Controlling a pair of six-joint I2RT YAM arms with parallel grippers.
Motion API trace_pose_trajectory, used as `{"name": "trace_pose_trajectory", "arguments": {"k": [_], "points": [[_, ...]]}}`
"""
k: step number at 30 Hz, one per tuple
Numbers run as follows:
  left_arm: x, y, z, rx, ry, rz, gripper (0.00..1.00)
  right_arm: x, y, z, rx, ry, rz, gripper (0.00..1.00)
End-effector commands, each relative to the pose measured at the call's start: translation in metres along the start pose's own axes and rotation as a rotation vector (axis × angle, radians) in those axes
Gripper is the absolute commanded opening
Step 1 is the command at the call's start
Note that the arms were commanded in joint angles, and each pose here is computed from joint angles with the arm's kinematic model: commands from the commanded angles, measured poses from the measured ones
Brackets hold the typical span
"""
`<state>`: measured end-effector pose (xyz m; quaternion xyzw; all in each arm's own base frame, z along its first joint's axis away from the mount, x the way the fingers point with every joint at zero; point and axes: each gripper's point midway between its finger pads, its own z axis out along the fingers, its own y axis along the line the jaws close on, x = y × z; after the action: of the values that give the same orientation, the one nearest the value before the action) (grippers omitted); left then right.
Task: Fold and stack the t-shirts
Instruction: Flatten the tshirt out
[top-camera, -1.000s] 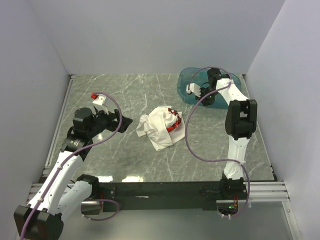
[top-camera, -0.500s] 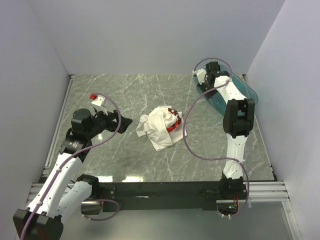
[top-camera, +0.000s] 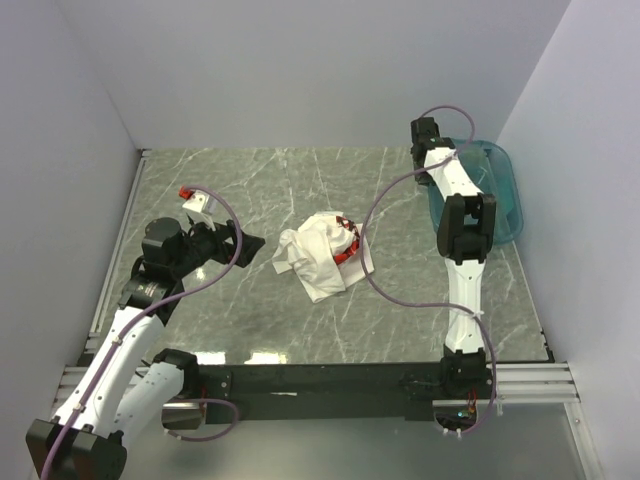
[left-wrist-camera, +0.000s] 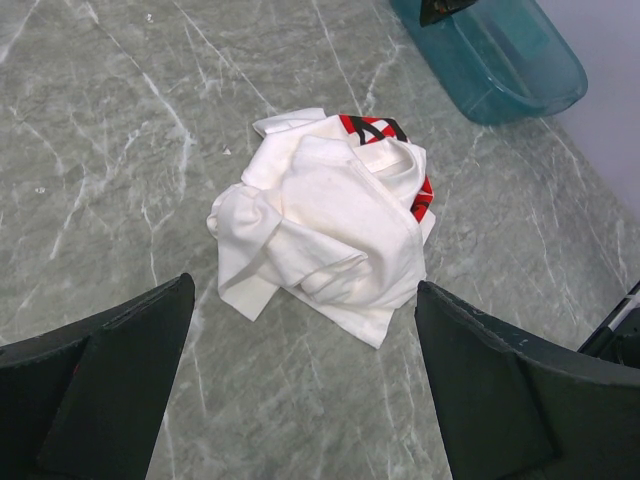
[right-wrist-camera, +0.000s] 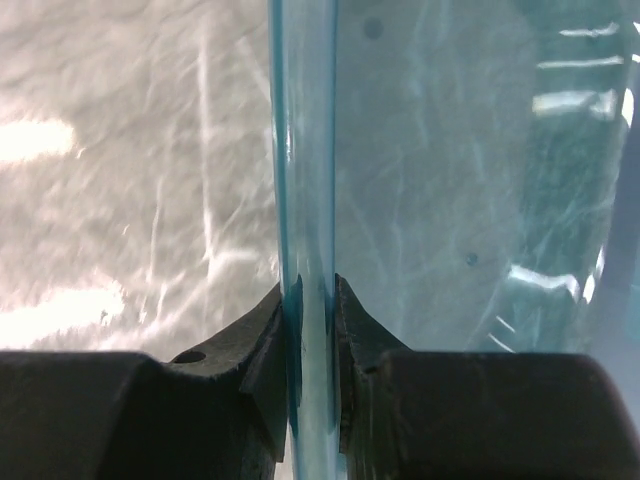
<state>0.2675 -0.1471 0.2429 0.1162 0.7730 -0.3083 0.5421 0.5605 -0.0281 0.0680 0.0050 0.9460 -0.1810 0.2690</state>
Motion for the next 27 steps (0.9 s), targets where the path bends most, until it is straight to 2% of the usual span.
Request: {"name": "trace_pose_trajectory", "arguments": {"k": [1, 2, 9, 16, 19, 20, 23, 27], "points": [[-0.012, -0.007, -0.001, 0.034, -0.045, 0.046, 0.99, -0.023, -0.025, 0.004, 0.095, -0.071, 0.132, 0.00], [-0.012, -0.007, -0.001, 0.034, -0.045, 0.046, 0.99, -0.025, -0.026, 0.005, 0.090, -0.079, 0.135, 0.00], [-0.010, -0.005, 0.001, 0.033, -0.035, 0.045, 1.00, -0.040, -0.029, 0.011, 0.048, -0.159, 0.007, 0.19], [-0.008, -0.004, 0.002, 0.027, -0.030, 0.043, 1.00, -0.056, -0.023, 0.014, -0.007, -0.208, -0.107, 0.23], [-0.007, -0.003, 0.002, 0.023, -0.026, 0.041, 0.99, -0.059, -0.026, 0.012, 0.009, -0.220, -0.126, 0.32], [-0.008, -0.003, 0.003, 0.023, -0.026, 0.041, 0.99, -0.059, -0.027, 0.011, 0.014, -0.222, -0.128, 0.40], [-0.007, -0.002, 0.004, 0.022, -0.022, 0.034, 1.00, -0.062, -0.034, -0.003, 0.031, -0.241, -0.130, 0.51], [-0.006, -0.004, 0.006, 0.035, -0.013, 0.027, 0.99, -0.072, -0.036, -0.044, 0.029, -0.330, -0.146, 0.57]]}}
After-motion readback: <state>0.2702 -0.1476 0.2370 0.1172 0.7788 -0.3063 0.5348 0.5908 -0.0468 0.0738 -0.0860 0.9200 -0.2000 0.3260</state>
